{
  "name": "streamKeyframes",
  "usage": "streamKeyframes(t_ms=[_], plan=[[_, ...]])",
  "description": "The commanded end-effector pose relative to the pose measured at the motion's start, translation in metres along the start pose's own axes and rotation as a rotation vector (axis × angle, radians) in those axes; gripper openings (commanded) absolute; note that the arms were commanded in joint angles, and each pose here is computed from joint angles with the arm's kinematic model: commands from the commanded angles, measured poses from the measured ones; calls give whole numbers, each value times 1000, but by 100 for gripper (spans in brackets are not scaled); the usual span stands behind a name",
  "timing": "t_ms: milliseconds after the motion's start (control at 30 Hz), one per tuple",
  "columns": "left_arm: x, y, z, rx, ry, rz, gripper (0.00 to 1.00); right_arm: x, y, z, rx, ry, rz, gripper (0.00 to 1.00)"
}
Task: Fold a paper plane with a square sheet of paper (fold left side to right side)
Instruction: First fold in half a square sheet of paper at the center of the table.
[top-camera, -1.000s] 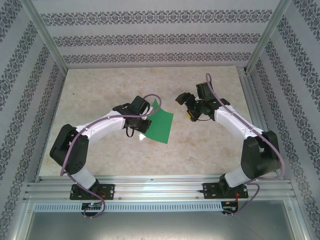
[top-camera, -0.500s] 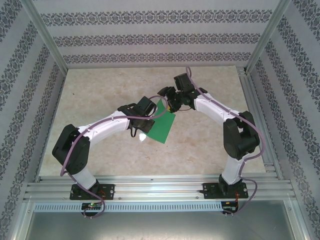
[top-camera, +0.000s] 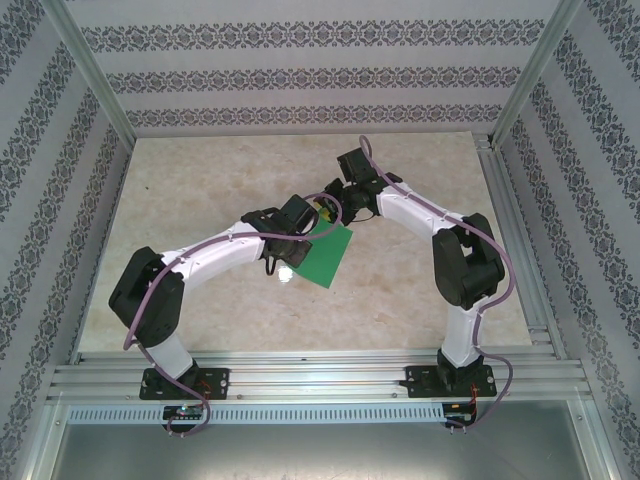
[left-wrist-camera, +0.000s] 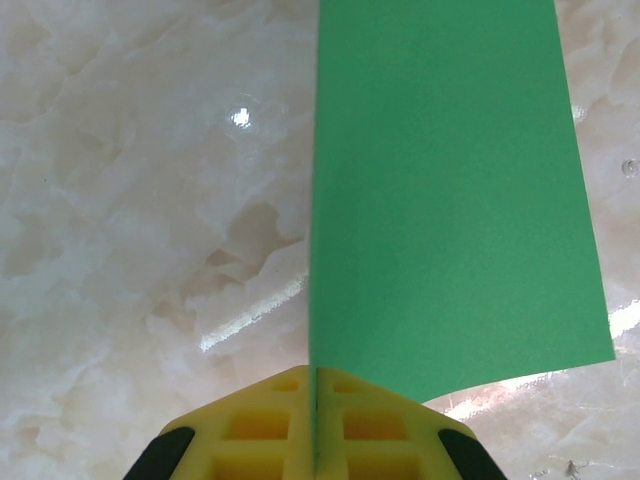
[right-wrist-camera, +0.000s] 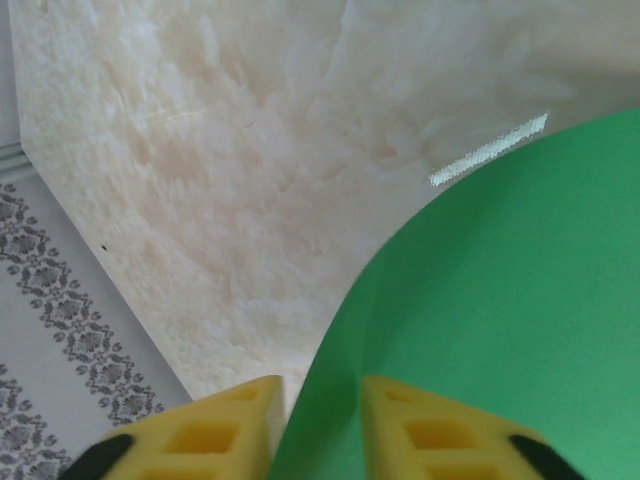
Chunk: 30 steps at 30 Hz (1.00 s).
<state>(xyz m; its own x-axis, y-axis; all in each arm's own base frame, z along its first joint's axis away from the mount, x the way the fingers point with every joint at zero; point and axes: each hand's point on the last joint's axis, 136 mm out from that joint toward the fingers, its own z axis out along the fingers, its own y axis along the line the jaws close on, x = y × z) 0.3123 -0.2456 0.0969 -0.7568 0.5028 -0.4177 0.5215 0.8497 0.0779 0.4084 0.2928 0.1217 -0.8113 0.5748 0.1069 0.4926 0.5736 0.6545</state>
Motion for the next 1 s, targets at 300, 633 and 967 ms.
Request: streamKeyframes(t_ms=[300, 633, 967], plan=[[-25, -1, -122, 297, -305, -70, 66, 22, 40, -2, -132, 98, -370, 0], [-16, 68, -121, 430, -338, -520, 70, 66, 53, 14, -190, 260, -593, 0], [7, 78, -53, 423, -194, -635, 67, 75, 52, 27, -200, 341, -588, 0]])
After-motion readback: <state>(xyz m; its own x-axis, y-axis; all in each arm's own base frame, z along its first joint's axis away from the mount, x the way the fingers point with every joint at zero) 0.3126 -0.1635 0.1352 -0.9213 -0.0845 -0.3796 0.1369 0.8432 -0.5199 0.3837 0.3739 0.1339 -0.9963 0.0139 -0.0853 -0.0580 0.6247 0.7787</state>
